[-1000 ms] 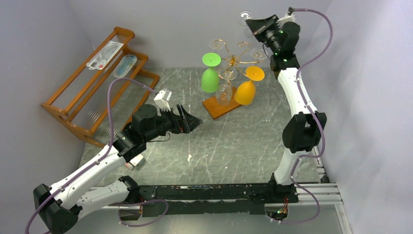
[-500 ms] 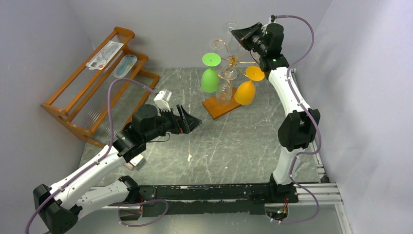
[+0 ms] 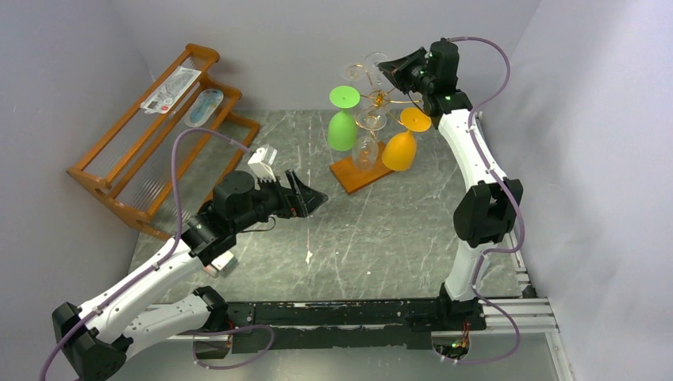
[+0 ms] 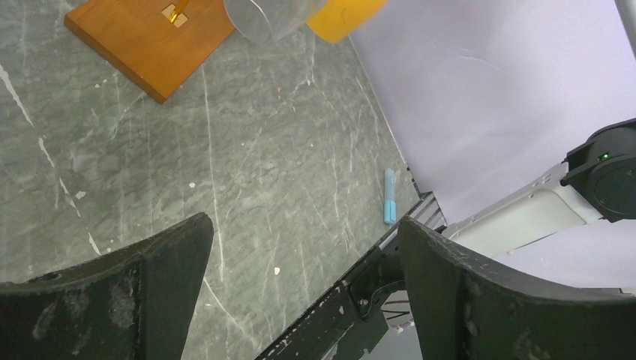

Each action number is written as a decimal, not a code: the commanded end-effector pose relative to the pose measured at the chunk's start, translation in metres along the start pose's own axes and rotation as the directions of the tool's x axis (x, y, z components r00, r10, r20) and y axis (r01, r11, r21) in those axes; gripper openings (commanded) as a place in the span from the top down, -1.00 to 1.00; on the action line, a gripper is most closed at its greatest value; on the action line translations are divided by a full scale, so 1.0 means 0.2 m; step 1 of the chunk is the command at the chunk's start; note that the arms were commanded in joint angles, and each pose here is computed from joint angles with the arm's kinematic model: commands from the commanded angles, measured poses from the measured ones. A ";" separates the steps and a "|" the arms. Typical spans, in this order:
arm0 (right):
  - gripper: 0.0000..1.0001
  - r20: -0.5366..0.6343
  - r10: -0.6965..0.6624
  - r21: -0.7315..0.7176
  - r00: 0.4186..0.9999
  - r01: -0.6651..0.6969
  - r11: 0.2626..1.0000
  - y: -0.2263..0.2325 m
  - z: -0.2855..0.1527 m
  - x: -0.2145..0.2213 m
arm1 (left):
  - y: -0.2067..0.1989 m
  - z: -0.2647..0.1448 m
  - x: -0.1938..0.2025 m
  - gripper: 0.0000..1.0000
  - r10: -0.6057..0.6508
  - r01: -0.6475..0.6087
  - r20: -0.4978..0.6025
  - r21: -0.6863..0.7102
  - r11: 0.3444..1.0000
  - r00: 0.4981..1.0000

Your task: Place the wine glass upside down on the wine glass rack

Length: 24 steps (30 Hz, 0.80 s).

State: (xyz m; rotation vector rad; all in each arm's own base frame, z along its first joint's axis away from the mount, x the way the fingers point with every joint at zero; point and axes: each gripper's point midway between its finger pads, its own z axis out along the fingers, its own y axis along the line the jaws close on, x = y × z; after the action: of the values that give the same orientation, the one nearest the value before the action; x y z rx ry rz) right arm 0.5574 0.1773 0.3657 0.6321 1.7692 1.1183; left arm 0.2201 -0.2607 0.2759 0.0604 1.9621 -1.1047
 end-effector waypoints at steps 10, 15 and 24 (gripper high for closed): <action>1.00 0.082 -0.009 0.032 0.997 0.007 0.999 0.12 -0.19 -0.10 | 0.02 -0.03 -0.04 -0.93 -0.016 0.017 0.029 -0.036 0.999 0.999; 1.00 0.104 -0.016 0.061 0.994 0.010 0.998 0.08 -0.20 -0.11 | 0.03 -0.04 -0.04 -0.93 -0.019 0.021 0.035 -0.044 0.999 0.999; 1.00 0.253 -0.039 0.087 0.967 0.017 0.996 0.07 -0.30 -0.23 | 0.04 -0.03 -0.03 -0.93 -0.020 0.022 0.029 -0.053 0.998 0.999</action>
State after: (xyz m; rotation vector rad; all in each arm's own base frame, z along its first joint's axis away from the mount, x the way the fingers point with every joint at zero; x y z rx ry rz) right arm 0.5290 0.1414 0.3733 0.7649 1.7334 0.9527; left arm 0.2199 -0.2527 0.2743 0.0134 1.9744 -1.0773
